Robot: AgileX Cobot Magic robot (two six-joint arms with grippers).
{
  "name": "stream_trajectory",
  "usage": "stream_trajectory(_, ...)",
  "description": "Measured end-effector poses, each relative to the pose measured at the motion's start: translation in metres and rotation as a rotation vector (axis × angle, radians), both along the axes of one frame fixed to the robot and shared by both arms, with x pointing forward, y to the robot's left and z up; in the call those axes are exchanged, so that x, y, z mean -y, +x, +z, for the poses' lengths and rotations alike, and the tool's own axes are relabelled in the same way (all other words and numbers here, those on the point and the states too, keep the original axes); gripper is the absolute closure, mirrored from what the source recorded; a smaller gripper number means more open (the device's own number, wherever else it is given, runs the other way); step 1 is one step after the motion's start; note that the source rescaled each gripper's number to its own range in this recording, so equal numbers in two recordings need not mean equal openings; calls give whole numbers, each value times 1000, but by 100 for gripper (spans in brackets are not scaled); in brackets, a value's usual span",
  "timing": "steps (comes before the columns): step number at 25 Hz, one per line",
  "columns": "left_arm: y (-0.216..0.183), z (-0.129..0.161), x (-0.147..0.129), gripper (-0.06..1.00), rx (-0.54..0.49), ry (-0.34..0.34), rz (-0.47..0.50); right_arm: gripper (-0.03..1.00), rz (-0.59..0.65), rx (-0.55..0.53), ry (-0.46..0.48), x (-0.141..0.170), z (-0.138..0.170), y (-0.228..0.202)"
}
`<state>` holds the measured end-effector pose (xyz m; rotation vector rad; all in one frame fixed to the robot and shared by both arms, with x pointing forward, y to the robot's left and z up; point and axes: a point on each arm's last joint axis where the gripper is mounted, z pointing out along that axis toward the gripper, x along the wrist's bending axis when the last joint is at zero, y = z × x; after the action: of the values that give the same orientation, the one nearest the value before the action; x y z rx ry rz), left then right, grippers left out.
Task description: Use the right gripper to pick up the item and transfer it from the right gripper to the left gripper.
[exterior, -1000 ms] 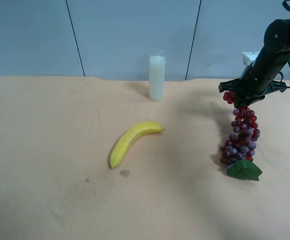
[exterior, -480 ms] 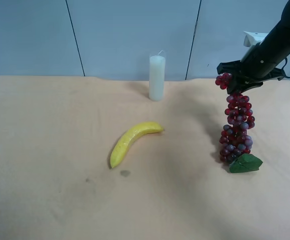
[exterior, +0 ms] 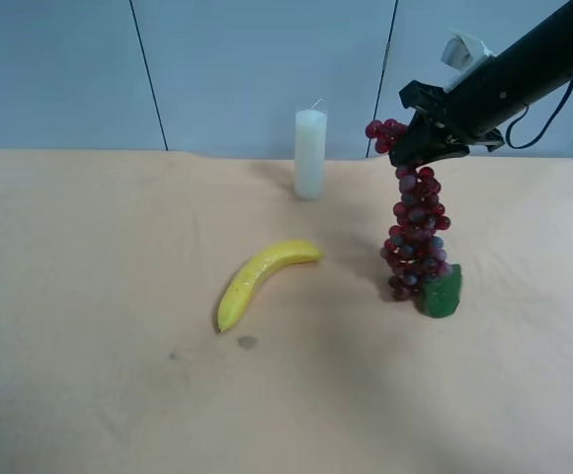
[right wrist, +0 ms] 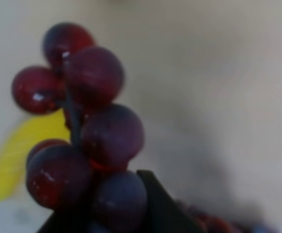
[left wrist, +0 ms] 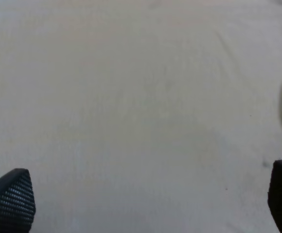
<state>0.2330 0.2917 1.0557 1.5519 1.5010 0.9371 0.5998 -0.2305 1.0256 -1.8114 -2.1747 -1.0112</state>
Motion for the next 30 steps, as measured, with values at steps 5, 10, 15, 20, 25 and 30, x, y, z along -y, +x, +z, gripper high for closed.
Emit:
stream_trajectory(5, 0, 0, 0, 1, 0, 0, 0, 95, 190, 75, 99, -44, 20, -17)
stream_trajectory(10, 0, 0, 0, 1, 0, 0, 0, 95, 308, 118, 114, -75, 33, -33)
stream_trajectory(15, 0, 0, 1, 1, 0, -6, -4, 95, 322, 109, 146, -81, 35, -37)
stream_trajectory(20, 0, 1, 5, 1, 5, -48, -33, 95, 316, 100, 183, -83, 38, -37)
stream_trajectory(25, 1, 3, 9, 1, 27, -102, -67, 95, 340, 97, 191, -84, 38, -39)
stream_trajectory(30, 2, 7, 12, 1, 65, -143, -87, 95, 342, 95, 191, -84, 38, -39)
